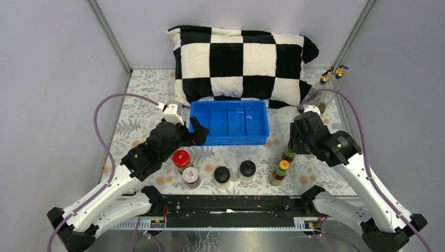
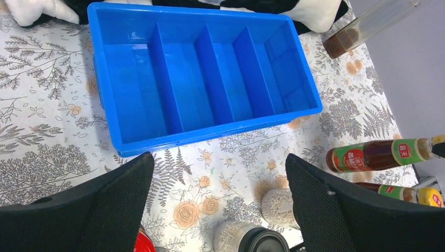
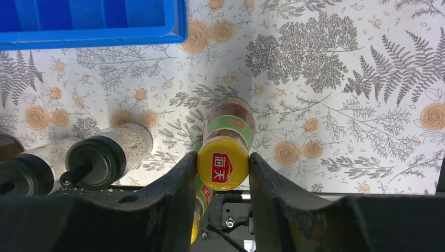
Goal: Organize the condiment bottles
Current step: Pick up the bottle from the center of the board, then place the bottle in the storage box.
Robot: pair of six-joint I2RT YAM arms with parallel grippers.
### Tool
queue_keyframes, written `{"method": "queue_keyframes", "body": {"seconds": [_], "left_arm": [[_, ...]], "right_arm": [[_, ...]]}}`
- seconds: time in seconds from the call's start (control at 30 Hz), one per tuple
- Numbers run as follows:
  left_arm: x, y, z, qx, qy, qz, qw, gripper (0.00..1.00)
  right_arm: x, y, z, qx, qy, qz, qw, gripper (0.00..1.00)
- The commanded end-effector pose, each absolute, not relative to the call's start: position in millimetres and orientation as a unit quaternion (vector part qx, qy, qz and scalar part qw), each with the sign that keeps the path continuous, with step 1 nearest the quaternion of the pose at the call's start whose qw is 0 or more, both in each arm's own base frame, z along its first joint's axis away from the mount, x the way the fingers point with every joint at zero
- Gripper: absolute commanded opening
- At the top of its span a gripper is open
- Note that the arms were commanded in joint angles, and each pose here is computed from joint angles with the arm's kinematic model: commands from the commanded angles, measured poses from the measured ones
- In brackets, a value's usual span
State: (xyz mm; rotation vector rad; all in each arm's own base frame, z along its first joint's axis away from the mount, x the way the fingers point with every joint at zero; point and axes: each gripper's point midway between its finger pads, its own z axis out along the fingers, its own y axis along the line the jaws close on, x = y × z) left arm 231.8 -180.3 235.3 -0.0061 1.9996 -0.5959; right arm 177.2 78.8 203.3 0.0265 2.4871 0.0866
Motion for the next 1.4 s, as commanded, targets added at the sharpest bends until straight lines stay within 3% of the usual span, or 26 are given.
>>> {"method": "queue_keyframes", "body": {"seconds": [0.0,0.97,1.37], "left_arm": [[230.8,-176.7,235.3,-0.009,0.827,-0.247,0.504,0.99],[230.4,-172.1,232.8,-0.011,0.83,-0.236,0.505,0.99],[228.7,-171.3,236.5,-0.01,0.83,-0.238,0.505,0.99]], "right_arm": [[197.3,83.0,240.8,0.012,0.924,0.043,0.381,0.32],[295.7,139.7,362.4,-0.038,0.884,0.055,0.462,0.31],[365.0,204.9,347.5,-0.073,0.881,0.095,0.457,0.3]]}}
